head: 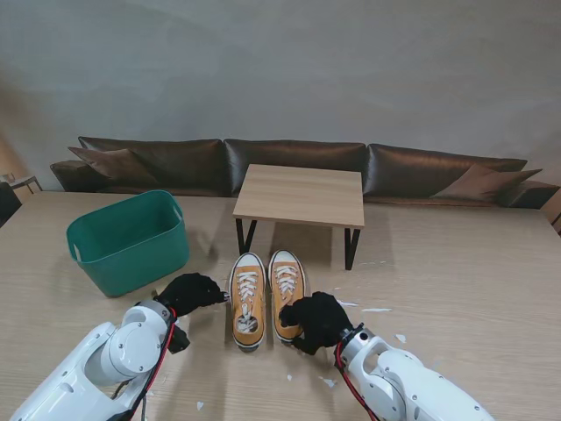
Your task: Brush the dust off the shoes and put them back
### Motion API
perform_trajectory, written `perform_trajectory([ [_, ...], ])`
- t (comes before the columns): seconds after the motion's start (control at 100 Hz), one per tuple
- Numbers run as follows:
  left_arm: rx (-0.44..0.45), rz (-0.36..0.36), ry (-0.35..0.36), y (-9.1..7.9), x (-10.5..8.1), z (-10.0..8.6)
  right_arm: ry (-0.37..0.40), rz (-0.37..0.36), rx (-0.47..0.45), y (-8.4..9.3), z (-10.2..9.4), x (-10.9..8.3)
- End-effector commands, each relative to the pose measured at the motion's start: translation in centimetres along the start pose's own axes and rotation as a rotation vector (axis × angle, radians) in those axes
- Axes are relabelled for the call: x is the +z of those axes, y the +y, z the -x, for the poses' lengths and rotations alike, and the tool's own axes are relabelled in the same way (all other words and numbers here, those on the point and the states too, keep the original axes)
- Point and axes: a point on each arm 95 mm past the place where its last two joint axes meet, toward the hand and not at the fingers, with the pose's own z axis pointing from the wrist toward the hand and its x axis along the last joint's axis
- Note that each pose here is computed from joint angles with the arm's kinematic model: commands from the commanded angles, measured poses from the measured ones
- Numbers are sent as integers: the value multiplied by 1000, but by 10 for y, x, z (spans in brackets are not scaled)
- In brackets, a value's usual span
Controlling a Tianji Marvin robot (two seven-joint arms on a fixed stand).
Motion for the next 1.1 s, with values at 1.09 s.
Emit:
perform_trajectory([
  [1.09,-5,28,10,6,0,3,-16,34,48,31,11,-12],
])
